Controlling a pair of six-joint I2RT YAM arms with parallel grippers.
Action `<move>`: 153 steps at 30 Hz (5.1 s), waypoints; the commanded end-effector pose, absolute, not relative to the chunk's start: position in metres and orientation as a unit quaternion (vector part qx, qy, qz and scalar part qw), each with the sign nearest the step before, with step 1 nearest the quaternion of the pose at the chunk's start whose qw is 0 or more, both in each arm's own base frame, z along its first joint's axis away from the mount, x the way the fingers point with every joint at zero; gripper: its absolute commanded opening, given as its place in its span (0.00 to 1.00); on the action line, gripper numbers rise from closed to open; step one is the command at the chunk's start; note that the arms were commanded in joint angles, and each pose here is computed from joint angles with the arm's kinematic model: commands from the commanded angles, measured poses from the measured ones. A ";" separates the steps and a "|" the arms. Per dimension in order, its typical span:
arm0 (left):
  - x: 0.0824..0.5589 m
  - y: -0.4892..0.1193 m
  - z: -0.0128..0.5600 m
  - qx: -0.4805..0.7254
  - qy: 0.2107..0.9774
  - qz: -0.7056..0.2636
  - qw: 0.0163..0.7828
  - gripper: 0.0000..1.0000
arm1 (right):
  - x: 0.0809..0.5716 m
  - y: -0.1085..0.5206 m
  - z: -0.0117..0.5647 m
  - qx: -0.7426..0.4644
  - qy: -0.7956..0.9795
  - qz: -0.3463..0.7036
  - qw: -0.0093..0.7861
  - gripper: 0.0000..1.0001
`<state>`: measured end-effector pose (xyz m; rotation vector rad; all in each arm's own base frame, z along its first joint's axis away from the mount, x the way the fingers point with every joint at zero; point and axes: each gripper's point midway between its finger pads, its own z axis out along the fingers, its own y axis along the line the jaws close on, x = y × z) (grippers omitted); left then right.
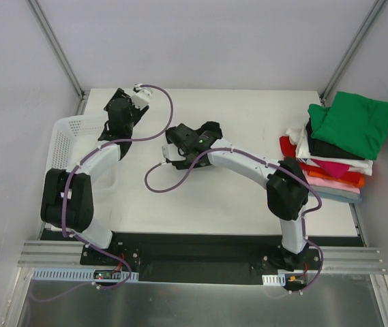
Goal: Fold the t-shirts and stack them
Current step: Fold the tshirt
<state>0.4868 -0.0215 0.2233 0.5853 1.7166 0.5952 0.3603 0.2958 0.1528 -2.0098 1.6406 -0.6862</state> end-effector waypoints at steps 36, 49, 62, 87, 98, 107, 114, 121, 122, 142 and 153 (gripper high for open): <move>0.480 -0.019 0.229 0.252 0.729 0.255 0.583 0.69 | 0.148 0.296 0.159 -0.818 0.534 -0.150 0.153 0.01; 0.477 -0.021 0.215 0.263 0.726 0.252 0.583 0.69 | 0.224 0.324 0.196 -0.768 0.528 -0.243 0.268 0.01; 0.476 -0.022 0.215 0.267 0.721 0.252 0.587 0.69 | 0.278 0.332 0.200 -0.753 0.522 -0.275 0.290 0.01; 0.474 -0.015 0.226 0.246 0.708 0.269 0.605 0.69 | 0.382 0.372 0.157 -0.733 0.511 -0.286 0.347 0.58; 0.472 -0.013 0.228 0.241 0.707 0.273 0.606 0.68 | 0.411 0.372 0.150 -0.712 0.517 -0.315 0.355 0.64; 0.472 -0.018 0.223 0.233 0.718 0.246 0.608 0.69 | 0.395 0.332 0.175 -0.673 0.575 -0.308 0.348 0.64; 0.464 -0.024 0.199 0.229 0.754 0.207 0.579 0.69 | 0.361 0.296 0.196 -0.621 0.660 -0.227 0.356 0.72; 0.452 -0.055 0.157 0.280 0.804 0.142 0.504 0.70 | 0.339 0.267 0.163 -0.597 0.730 -0.146 0.300 0.77; 0.451 -0.061 0.151 0.290 0.809 0.133 0.494 0.72 | 0.339 0.262 0.160 -0.587 0.744 -0.127 0.294 0.77; 0.372 -0.169 0.139 0.476 0.790 0.059 0.382 0.99 | 0.356 0.181 0.163 -0.298 0.908 0.212 0.205 0.98; 0.369 -0.192 0.132 0.504 0.778 0.063 0.369 0.99 | 0.381 0.187 0.147 -0.211 0.886 0.392 0.130 1.00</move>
